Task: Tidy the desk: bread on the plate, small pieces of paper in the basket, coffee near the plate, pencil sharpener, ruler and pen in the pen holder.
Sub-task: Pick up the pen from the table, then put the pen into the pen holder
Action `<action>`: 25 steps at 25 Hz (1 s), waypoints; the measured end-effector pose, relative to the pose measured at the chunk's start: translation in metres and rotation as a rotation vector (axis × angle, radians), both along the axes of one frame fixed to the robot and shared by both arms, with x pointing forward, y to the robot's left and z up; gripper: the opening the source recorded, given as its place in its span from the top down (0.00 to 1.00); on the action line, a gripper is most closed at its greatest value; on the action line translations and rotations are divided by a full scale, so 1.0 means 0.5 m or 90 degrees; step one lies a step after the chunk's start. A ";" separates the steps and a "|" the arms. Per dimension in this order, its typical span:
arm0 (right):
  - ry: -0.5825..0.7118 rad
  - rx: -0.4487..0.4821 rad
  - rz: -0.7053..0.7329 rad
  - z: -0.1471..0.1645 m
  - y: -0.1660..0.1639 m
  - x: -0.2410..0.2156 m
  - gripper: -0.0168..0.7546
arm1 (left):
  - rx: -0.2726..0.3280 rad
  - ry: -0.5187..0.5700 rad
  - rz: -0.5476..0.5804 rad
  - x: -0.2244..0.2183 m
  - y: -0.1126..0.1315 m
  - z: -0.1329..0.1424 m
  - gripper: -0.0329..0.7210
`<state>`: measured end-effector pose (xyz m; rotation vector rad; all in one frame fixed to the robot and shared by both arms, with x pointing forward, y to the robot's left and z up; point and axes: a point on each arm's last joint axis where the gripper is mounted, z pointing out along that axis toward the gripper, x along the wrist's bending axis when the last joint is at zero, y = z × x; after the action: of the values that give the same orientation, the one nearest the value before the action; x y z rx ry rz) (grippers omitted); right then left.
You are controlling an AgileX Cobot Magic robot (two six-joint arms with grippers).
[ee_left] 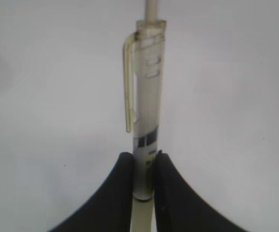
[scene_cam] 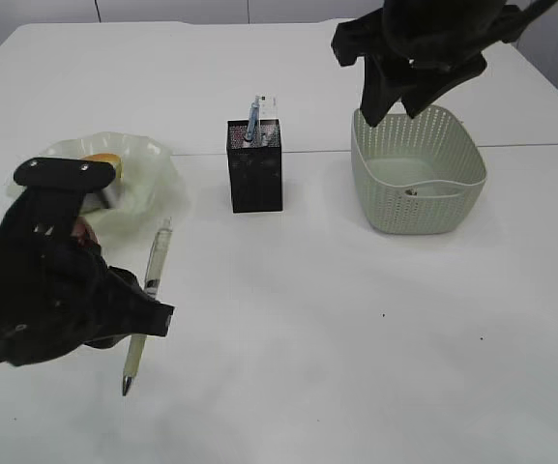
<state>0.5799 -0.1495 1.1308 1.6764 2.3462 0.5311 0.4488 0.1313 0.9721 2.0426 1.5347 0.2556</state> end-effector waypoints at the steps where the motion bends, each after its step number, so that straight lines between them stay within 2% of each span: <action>1: 0.001 0.002 0.000 0.000 0.001 0.000 0.56 | -0.019 -0.032 -0.015 -0.005 0.003 0.005 0.87; 7: 0.007 0.015 0.002 0.000 0.004 -0.002 0.56 | -0.063 -0.184 -0.125 -0.001 -0.006 0.026 0.87; 10: 0.009 0.020 0.002 0.000 0.006 -0.002 0.56 | -0.110 -0.246 -0.134 0.019 -0.005 0.044 0.87; 13: 0.010 0.022 0.002 0.000 0.006 -0.003 0.56 | -0.150 -0.305 -0.113 0.063 0.008 0.061 0.87; 19: 0.010 0.022 0.008 0.000 0.007 -0.003 0.56 | -0.143 -0.430 -0.111 0.174 0.023 0.091 0.87; 25: 0.003 0.010 0.039 0.000 0.007 -0.003 0.56 | -0.166 -0.496 -0.104 0.300 -0.008 0.100 0.87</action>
<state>0.5784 -0.1462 1.1309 1.6183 2.4101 0.5583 0.5986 0.1273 1.0222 1.5679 0.8612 0.6573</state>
